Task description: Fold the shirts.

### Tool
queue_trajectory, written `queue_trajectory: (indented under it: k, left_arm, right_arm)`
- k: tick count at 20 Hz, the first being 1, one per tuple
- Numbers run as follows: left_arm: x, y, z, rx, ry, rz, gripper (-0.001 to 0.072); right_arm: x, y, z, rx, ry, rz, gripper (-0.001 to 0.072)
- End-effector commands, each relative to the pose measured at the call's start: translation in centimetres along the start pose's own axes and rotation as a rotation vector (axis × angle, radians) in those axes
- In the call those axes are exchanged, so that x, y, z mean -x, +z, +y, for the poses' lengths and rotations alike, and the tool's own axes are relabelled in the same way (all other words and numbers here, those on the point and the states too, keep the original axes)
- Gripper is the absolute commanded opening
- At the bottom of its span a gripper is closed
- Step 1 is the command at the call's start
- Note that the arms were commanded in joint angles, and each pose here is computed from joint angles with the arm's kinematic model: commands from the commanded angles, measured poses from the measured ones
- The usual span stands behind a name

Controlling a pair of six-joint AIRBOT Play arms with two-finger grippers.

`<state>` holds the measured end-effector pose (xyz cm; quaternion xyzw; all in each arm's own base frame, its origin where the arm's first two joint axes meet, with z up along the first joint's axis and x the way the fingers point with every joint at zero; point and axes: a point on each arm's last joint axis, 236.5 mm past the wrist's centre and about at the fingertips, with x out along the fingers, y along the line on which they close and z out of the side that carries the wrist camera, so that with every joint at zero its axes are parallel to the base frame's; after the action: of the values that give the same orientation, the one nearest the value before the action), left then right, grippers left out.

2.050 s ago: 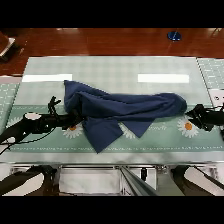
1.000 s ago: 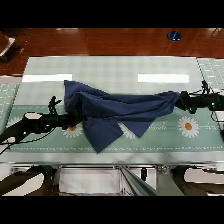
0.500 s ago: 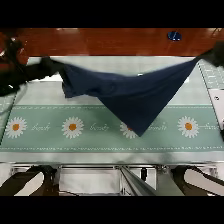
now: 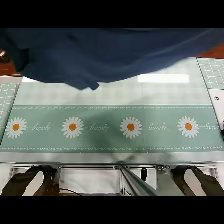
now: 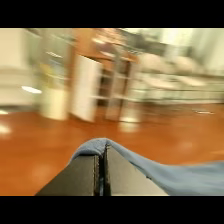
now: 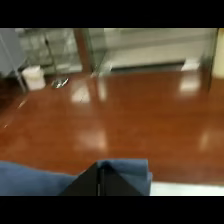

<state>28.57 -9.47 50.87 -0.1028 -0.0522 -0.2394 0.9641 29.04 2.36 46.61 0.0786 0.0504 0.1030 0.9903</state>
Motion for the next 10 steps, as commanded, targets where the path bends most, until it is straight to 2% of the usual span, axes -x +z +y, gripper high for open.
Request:
queue_trajectory:
  k: [1,3,6,10]
  left_arm:
    - [7.7,4.3,0.7,-0.184,0.274,-0.09,0.0016]
    - [11.8,5.0,0.3,-0.263,0.389,-0.106,0.0015]
    - [16.0,5.0,-0.4,-0.337,0.493,-0.105,0.0016]
    - [17.5,1.1,1.1,-0.301,0.562,0.056,0.0016]
  right_arm:
    - [7.4,2.1,2.9,0.095,-0.1,-0.118,0.0027]
    - [10.4,1.3,3.2,0.114,-0.168,-0.116,0.0027]
    - [12.7,0.5,3.2,0.13,-0.23,-0.107,0.0027]
    - [13.1,-1.3,2.9,0.119,-0.252,-0.04,0.0027]
